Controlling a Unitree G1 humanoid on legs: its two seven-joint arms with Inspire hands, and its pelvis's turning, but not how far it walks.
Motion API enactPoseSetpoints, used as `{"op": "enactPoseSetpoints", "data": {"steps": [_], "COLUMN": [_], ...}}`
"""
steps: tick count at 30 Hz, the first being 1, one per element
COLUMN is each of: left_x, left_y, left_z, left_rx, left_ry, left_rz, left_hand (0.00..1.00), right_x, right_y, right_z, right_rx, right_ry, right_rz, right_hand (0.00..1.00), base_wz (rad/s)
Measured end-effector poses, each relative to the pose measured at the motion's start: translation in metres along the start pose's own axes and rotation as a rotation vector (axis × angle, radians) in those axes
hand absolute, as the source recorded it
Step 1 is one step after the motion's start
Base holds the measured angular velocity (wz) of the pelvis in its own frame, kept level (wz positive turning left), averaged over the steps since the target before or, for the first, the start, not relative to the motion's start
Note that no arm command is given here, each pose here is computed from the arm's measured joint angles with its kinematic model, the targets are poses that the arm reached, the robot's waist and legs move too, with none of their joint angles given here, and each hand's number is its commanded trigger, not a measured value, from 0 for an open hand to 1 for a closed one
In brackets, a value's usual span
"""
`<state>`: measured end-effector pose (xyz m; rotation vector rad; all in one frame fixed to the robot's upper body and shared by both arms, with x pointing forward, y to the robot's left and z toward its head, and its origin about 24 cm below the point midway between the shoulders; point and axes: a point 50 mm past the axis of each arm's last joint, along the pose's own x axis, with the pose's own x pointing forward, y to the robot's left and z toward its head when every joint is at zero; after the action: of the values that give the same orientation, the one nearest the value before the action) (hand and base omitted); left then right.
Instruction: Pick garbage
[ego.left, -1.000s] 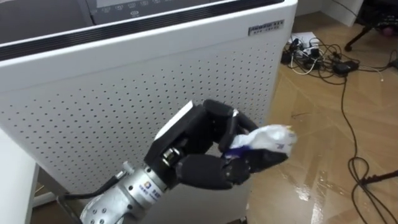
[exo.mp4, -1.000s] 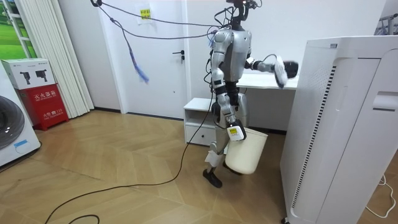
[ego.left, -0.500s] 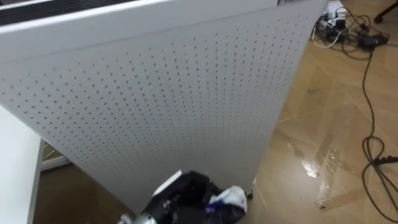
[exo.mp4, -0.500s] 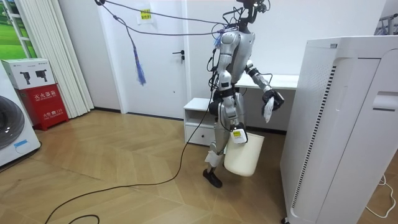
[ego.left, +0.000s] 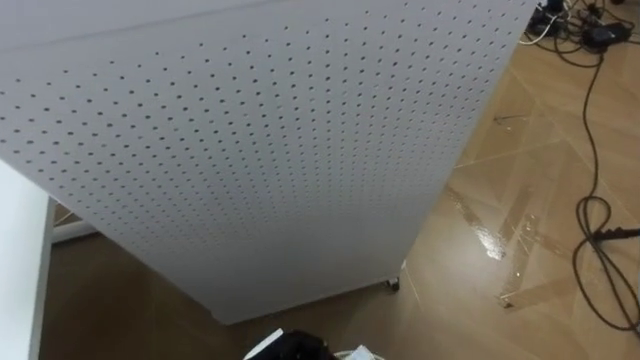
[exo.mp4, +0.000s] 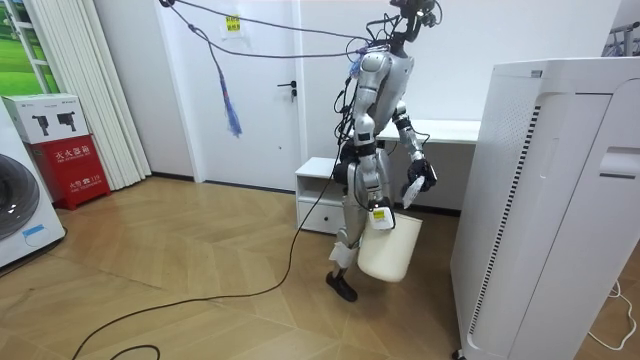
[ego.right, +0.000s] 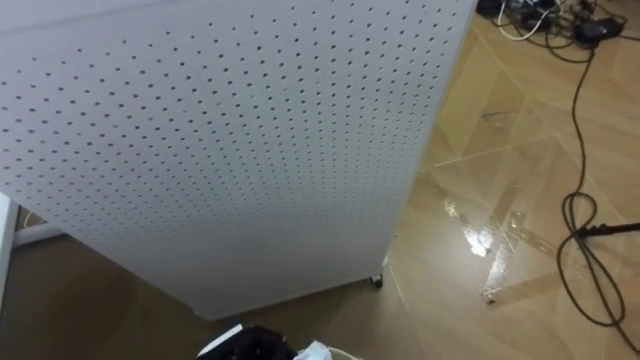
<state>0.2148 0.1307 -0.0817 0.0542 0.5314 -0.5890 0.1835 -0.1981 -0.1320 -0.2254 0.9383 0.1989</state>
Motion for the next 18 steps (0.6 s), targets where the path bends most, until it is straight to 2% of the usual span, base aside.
{"op": "enactPoseSetpoints", "data": {"steps": [7,16,17,18], "left_x": [-0.001,-0.004,-0.005,-0.005], "left_y": [0.003,-0.002,-0.002,-0.003], "left_z": [-0.016,-0.037,-0.039,-0.040], "left_rx": [-0.007,0.050,0.055,0.054], "left_ry": [0.073,0.188,0.198,0.200], "left_rz": [0.055,0.036,0.033,0.033], "left_hand": [1.00,1.00,0.14,0.00], "right_x": [0.002,0.002,0.002,0.002], "right_y": [0.000,0.000,0.000,0.000], "right_z": [0.014,0.015,0.015,0.016], "right_rx": [-0.008,-0.010,-0.010,-0.010], "right_ry": [-0.047,-0.059,-0.060,-0.061], "right_rz": [0.006,-0.004,-0.004,-0.004], "right_hand": [1.00,1.00,1.00,1.00], "base_wz": [-0.08,0.01,0.03,0.03]}}
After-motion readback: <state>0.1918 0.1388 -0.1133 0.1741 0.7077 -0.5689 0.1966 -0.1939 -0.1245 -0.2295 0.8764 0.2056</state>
